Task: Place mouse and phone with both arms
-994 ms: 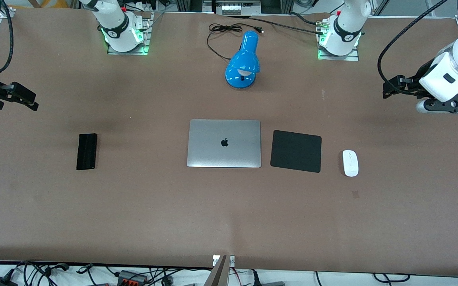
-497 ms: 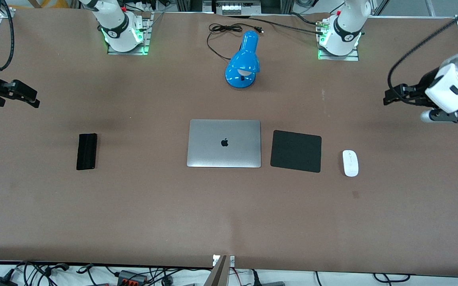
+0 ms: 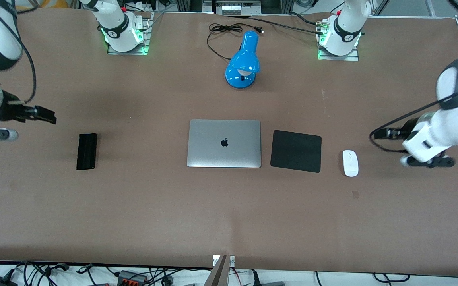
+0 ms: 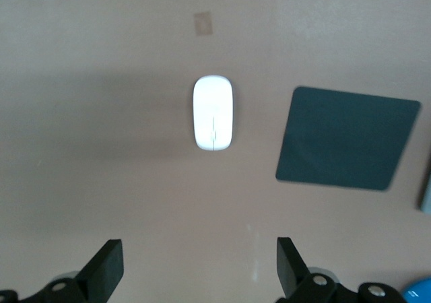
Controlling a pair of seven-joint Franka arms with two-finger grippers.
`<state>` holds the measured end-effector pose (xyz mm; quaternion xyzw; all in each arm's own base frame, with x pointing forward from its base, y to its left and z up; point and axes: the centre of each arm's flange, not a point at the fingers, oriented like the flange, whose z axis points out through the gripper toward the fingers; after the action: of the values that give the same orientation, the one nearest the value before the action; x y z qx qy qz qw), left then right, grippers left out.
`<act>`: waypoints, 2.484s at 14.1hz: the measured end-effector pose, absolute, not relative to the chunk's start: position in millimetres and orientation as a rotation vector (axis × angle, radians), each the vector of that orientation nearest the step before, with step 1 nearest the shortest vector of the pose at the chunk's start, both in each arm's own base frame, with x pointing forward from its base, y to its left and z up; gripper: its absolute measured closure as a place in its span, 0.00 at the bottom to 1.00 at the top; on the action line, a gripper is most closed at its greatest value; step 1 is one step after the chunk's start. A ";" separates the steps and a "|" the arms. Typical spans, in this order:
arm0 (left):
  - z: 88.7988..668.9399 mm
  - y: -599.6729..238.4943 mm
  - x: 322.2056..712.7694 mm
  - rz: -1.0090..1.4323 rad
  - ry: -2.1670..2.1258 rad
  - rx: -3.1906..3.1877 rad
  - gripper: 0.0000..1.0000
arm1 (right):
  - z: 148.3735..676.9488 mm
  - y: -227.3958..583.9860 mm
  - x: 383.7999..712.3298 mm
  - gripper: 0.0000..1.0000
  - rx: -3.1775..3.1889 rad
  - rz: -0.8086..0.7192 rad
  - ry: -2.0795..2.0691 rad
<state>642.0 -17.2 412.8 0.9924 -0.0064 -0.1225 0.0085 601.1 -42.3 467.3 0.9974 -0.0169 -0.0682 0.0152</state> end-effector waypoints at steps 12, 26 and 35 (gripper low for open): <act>203.1 -20.3 670.2 -0.435 -0.078 3.064 0.00 | 214.8 -85.9 592.5 0.00 3.077 -0.413 -0.119; 174.7 -16.5 657.0 -0.434 -0.065 3.056 0.00 | 169.1 -81.6 595.3 0.00 3.088 -0.368 -0.102; 173.0 -15.3 656.2 -0.434 -0.063 3.056 0.38 | 169.4 -80.8 601.0 0.00 3.092 -0.324 -0.097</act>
<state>656.2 -15.3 173.0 0.9895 -0.0205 -0.1405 0.0270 601.0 -80.8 169.4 0.9940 -0.0311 -0.1041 0.0155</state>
